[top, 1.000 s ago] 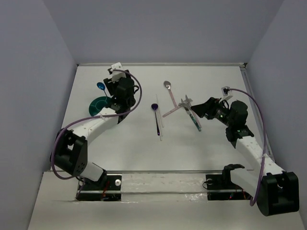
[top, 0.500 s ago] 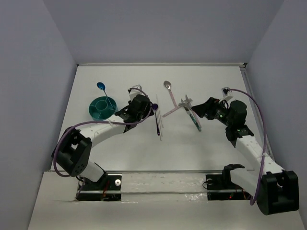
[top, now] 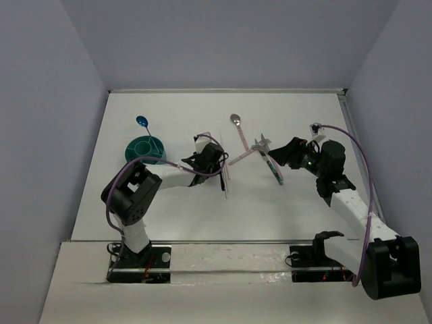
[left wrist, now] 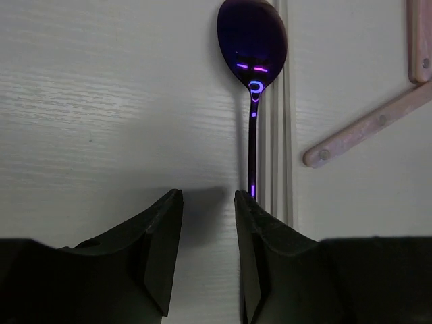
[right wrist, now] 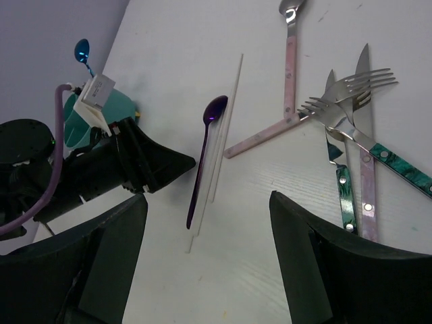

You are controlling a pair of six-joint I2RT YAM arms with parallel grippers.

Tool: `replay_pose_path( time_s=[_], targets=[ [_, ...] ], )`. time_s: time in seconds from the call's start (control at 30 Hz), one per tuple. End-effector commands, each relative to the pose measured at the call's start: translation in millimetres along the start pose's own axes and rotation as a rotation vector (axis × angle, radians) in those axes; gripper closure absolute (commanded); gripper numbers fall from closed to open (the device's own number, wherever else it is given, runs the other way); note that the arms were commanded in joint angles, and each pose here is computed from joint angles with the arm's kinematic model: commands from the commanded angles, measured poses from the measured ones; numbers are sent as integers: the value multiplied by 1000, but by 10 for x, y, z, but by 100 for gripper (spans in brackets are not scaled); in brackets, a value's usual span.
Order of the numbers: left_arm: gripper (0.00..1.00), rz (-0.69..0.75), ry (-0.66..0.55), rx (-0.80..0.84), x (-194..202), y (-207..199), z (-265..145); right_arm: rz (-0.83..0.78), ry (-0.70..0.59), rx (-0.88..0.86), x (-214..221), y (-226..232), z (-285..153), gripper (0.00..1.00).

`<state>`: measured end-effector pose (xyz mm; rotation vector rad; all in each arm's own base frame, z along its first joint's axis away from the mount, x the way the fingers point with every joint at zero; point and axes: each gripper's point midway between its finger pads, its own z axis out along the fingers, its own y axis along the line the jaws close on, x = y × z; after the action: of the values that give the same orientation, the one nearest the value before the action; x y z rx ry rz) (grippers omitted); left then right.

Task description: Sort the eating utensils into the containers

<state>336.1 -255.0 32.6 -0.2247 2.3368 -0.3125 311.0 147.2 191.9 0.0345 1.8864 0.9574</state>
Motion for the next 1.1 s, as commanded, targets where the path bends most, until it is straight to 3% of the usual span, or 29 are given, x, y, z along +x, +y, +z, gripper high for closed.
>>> replay_pose_path(
  time_s=[0.0, 0.33, 0.73, 0.93, 1.07],
  targets=[
    [63, -27, -120, 31, -342, -193, 19, -55, -51, -36, -218, 152, 19, 21],
    [65, -29, -126, 87, -354, -331, 85, -56, -42, -43, -198, 172, 38, 21],
    [70, 41, -159, -32, -439, -251, 324, -57, -33, -44, -170, 173, 62, 21],
    [80, 57, -163, -54, -443, -237, 385, -58, -34, -42, -175, 168, 68, 21],
    [99, 65, -162, -61, -433, -218, 393, -58, -27, -47, -151, 186, 77, 21]
  ],
)
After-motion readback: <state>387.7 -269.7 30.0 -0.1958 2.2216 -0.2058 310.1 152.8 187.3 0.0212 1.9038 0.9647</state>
